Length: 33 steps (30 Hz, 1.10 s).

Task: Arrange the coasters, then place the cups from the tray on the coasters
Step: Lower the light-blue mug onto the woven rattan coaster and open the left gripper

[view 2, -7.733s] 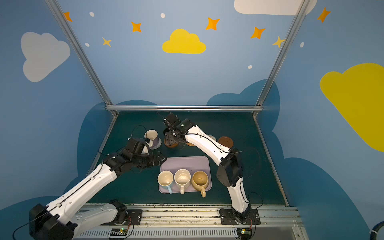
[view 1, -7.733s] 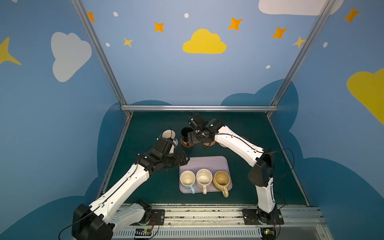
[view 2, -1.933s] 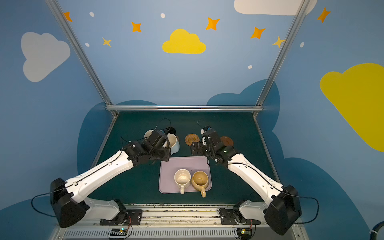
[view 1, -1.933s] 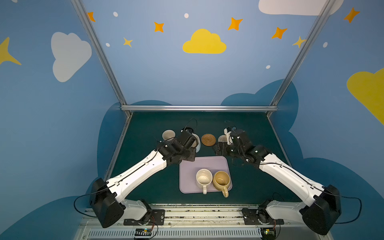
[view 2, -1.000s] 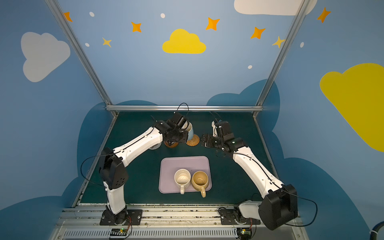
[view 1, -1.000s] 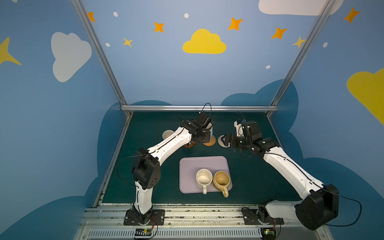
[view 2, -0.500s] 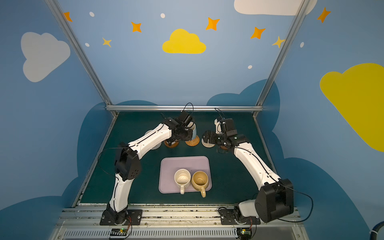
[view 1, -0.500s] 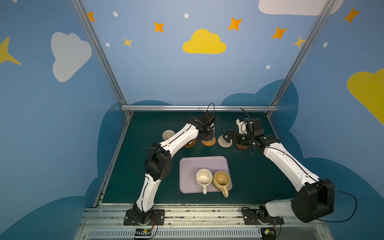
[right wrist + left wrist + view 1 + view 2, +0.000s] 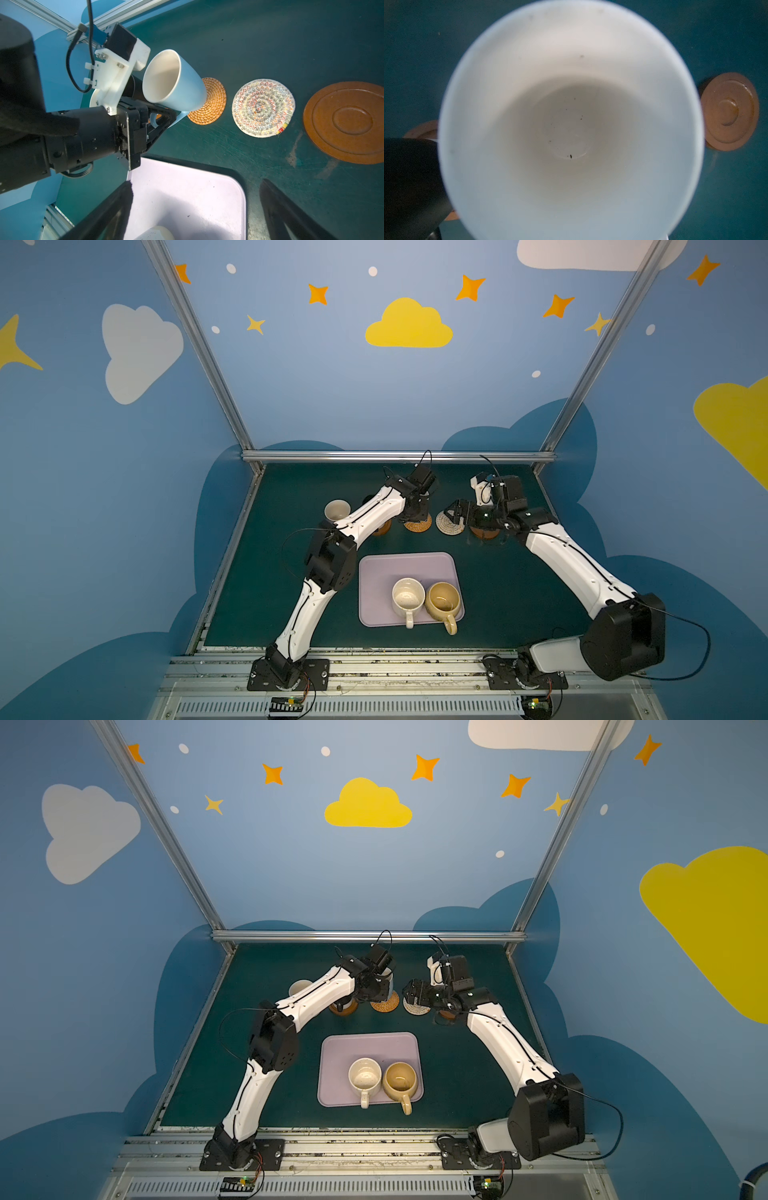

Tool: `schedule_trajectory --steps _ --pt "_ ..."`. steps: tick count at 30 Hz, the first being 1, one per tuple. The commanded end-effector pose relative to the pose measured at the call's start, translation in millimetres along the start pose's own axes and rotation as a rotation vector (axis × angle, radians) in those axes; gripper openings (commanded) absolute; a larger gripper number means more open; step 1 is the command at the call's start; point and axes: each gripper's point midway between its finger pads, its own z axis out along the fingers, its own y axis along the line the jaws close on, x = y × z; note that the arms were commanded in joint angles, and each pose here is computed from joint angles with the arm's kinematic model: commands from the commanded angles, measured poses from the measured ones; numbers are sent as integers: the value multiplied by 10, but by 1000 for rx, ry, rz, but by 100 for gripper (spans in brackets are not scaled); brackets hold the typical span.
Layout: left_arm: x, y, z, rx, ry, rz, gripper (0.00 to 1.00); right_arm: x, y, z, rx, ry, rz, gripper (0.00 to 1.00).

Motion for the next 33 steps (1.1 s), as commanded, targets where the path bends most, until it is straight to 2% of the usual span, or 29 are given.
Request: schedule_trajectory --steps 1,13,22,30,33 --pt "-161 -52 -140 20 -48 -33 3 -54 30 10 -18 1 0 94" --pt "-126 -129 -28 8 -42 -28 3 -25 -18 44 -21 30 31 94" --pt "-112 -169 46 5 -34 -24 3 18 69 43 -88 51 23 94" --pt "-39 -169 76 -39 -23 -12 3 29 75 51 -97 55 25 94" --pt "-14 -192 57 -77 -42 26 3 35 73 53 -97 56 28 94"
